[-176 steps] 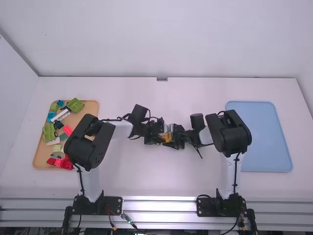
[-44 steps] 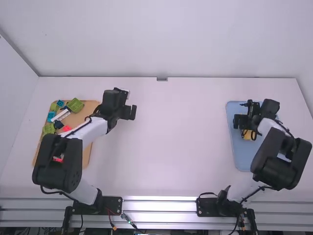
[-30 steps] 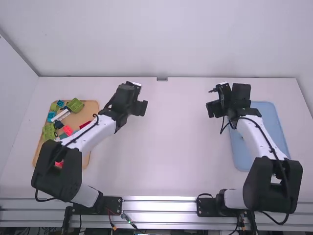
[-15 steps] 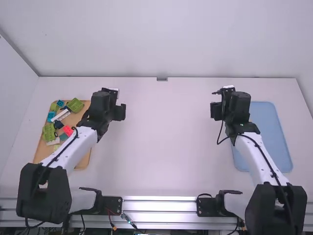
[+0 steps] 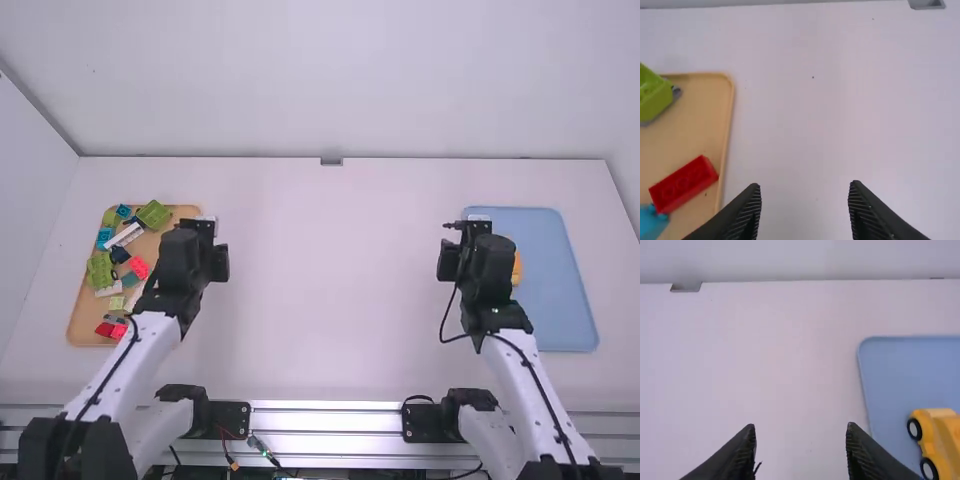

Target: Assemble lego blocks to make yellow taxi

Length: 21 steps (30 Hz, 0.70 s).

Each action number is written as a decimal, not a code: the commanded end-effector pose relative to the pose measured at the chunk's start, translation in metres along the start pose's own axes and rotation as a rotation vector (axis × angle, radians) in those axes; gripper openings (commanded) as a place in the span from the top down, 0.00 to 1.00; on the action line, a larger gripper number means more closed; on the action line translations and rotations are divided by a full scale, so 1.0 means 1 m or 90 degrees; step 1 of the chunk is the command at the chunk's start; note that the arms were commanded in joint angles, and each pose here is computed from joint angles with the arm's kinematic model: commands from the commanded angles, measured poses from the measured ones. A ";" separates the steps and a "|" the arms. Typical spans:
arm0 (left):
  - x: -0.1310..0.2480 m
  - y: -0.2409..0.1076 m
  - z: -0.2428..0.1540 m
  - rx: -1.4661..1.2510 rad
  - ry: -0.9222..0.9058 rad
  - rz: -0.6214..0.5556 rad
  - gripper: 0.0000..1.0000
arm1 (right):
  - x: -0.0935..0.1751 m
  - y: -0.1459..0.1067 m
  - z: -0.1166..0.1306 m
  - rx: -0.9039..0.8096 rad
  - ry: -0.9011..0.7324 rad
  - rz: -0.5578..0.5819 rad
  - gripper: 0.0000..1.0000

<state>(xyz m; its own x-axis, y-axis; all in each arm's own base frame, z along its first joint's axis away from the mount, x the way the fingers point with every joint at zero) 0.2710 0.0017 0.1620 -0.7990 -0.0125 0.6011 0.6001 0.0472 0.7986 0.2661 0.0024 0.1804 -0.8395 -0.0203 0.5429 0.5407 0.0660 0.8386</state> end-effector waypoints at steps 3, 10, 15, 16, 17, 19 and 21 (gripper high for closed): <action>0.013 -0.029 0.000 0.003 -0.008 -0.004 0.66 | 0.012 -0.031 0.002 -0.009 -0.003 -0.003 0.67; 0.021 -0.070 0.002 0.003 -0.008 -0.004 0.82 | 0.020 -0.071 0.004 -0.009 -0.003 -0.003 0.83; 0.023 -0.097 0.003 0.003 -0.008 -0.004 0.92 | 0.021 -0.097 0.006 -0.009 -0.003 -0.003 0.93; 0.023 -0.103 0.003 0.003 -0.008 -0.004 0.94 | 0.021 -0.103 0.006 -0.009 -0.003 -0.003 0.95; 0.023 -0.110 0.004 0.003 -0.008 -0.004 0.97 | 0.021 -0.110 0.007 -0.009 -0.003 -0.003 0.98; 0.022 -0.119 0.004 0.003 -0.008 -0.004 1.00 | 0.021 -0.118 0.007 -0.009 -0.003 -0.003 1.00; 0.021 -0.130 0.005 0.003 -0.008 -0.007 1.00 | 0.020 -0.130 0.008 -0.009 -0.003 -0.003 1.00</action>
<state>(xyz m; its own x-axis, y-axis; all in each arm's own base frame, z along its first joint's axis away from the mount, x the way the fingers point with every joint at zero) 0.1797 0.0016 0.0771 -0.8050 -0.0128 0.5932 0.5918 0.0550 0.8042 0.1828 0.0022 0.0905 -0.8430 -0.0199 0.5375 0.5356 0.0599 0.8423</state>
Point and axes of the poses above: each hand's point on the last joint's axis, 136 mm out from that joint toward the fingers, its own x axis back along the fingers, its own z axis along the line the jaws close on, y = z × x, the point moved 7 cm from there along x, back along the fingers, and after that the axes turned 3 degrees about x, right-handed, at the moved point
